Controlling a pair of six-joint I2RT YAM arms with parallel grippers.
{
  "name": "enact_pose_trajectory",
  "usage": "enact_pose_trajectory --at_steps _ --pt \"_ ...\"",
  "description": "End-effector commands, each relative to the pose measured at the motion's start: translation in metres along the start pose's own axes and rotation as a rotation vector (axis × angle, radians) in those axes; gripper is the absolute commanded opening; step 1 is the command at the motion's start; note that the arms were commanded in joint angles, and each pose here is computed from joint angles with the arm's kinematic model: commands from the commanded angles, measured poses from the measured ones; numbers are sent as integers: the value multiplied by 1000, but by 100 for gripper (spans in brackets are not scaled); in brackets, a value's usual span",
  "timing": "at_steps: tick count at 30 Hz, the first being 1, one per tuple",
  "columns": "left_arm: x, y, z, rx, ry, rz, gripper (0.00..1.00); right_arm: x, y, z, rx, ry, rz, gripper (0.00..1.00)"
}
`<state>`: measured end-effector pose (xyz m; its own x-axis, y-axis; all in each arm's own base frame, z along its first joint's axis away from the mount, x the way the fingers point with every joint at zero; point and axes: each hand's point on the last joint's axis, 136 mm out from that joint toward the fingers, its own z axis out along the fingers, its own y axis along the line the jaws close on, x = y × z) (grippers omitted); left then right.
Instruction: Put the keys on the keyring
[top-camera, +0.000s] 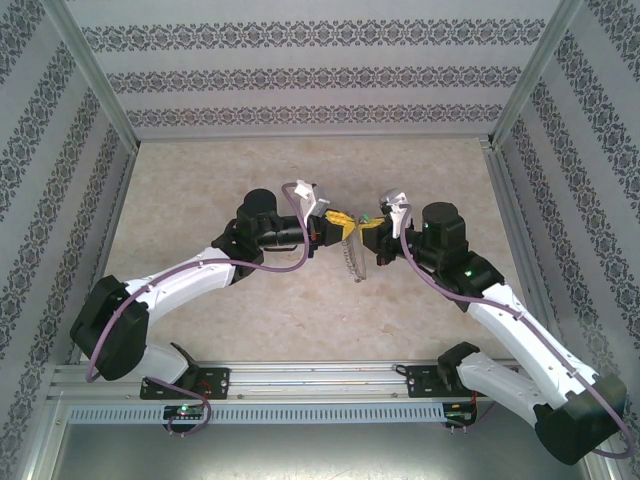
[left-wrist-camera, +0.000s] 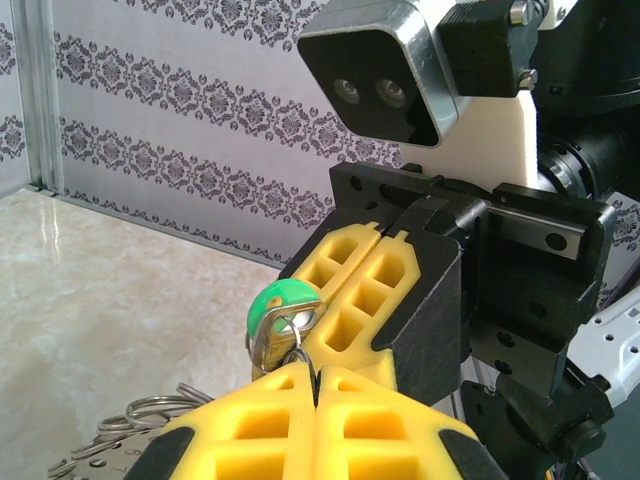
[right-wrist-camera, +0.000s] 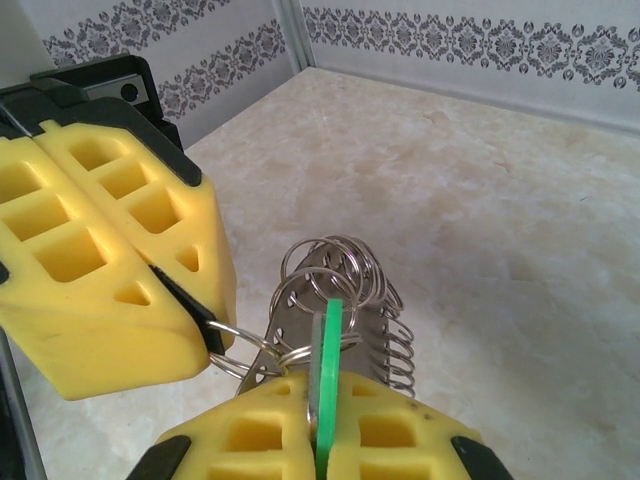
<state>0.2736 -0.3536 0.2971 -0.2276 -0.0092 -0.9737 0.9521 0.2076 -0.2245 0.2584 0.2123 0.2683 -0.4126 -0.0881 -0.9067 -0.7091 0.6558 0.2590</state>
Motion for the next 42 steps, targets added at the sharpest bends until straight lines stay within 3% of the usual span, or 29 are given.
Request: enact_pose_trajectory --at_steps 1,8,22,26,29,42 --pt "-4 -10 3 44 3 8 0 -39 18 -9 -53 -106 -81 0" --pt "3 -5 2 12 17 4 0 -41 -9 -19 115 -106 -96 0" --pt "13 15 -1 -99 41 -9 1 -70 -3 -21 107 -128 -117 0" --pt "11 20 -2 -130 23 -15 26 -75 -3 -13 98 -109 -112 0" --pt "6 25 -7 -175 -3 -16 34 -75 -7 -6 102 -95 -108 0" --pt "-16 65 -73 -564 -123 -3 48 -71 -30 34 114 -30 -73 0"
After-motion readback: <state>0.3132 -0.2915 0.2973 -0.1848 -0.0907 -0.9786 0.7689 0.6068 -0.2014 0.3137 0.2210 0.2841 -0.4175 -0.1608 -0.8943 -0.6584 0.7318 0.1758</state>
